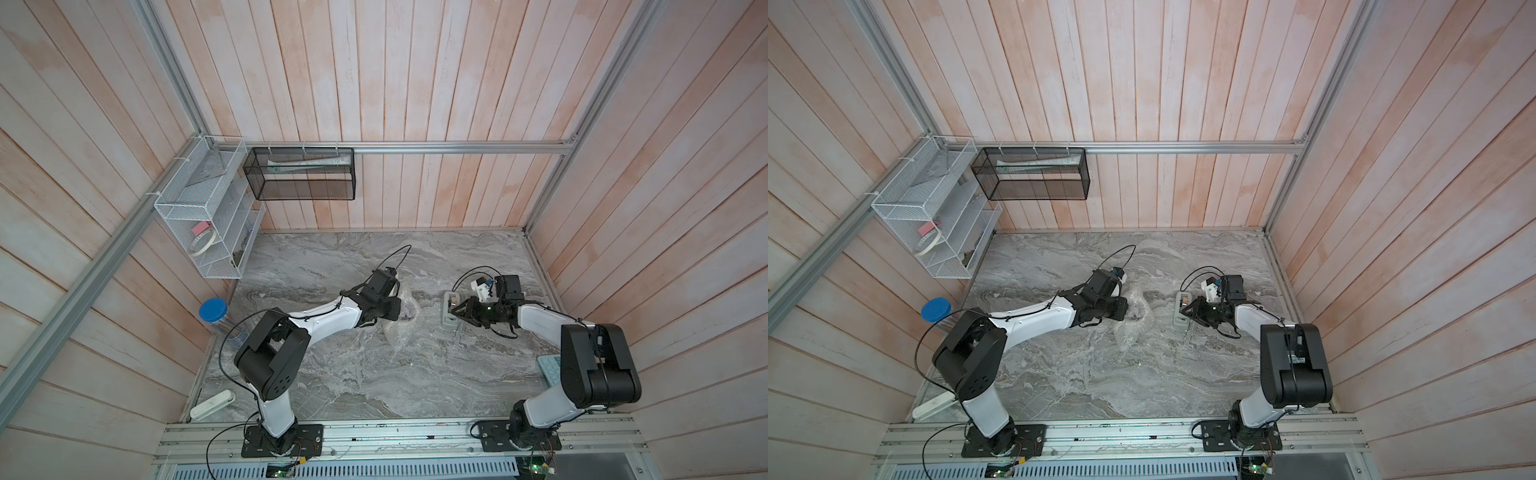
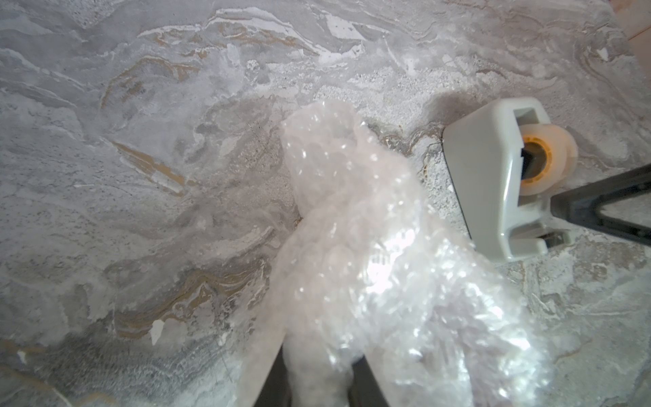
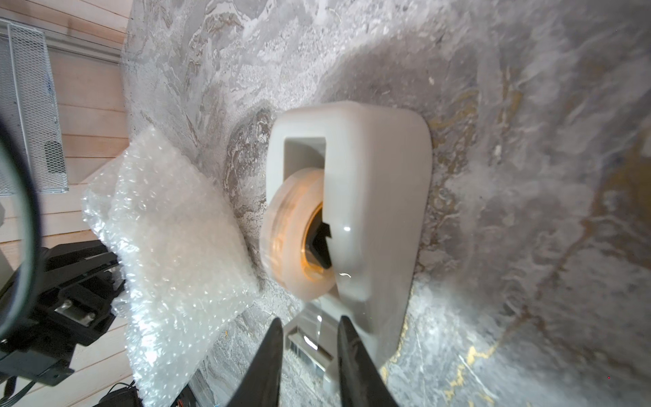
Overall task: Wrap mugs in bubble wrap
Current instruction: Tear off the tape using the Tape Cutter.
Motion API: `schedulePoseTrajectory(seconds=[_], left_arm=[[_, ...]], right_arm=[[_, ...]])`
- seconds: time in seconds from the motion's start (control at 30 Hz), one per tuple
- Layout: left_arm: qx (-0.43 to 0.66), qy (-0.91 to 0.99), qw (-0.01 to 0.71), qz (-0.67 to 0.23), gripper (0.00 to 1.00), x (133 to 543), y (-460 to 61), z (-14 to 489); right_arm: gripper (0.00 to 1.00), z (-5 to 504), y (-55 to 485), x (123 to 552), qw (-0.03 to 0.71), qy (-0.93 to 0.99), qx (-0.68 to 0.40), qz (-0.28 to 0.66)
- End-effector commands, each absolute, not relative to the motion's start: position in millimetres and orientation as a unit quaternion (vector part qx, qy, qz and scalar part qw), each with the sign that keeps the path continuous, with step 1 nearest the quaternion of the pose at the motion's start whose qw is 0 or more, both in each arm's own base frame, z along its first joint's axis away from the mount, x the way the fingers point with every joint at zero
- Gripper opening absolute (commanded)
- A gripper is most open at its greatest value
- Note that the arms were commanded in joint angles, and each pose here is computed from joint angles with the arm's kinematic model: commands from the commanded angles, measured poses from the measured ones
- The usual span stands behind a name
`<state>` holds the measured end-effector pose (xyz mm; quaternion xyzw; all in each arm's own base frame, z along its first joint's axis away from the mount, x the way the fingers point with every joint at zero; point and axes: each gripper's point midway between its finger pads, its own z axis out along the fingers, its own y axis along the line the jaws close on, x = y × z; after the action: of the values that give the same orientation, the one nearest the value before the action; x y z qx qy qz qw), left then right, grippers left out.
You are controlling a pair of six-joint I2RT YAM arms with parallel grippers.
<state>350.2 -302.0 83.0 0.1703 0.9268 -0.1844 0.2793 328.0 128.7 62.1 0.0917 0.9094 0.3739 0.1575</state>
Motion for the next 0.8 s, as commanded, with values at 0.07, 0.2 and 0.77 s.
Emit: schedulePoseTrajectory(seconds=[0.07, 0.2, 0.77], left_arm=[[0.187, 0.941, 0.227, -0.165, 0.21, 331.6, -299.0, 54.3], [0.188, 0.941, 0.227, -0.165, 0.21, 331.8, -299.6, 54.7], [0.187, 0.942, 0.225, -0.165, 0.21, 330.0, -299.0, 52.9]], right_arm=[[0.29, 50.6, 128.0, 324.8, 0.151, 0.91, 0.093, 0.374], [0.29, 52.0, 131.2, 326.5, 0.154, 0.907, 0.09, 0.381], [0.25, 49.7, 137.0, 330.3, 0.152, 0.901, 0.09, 0.395]])
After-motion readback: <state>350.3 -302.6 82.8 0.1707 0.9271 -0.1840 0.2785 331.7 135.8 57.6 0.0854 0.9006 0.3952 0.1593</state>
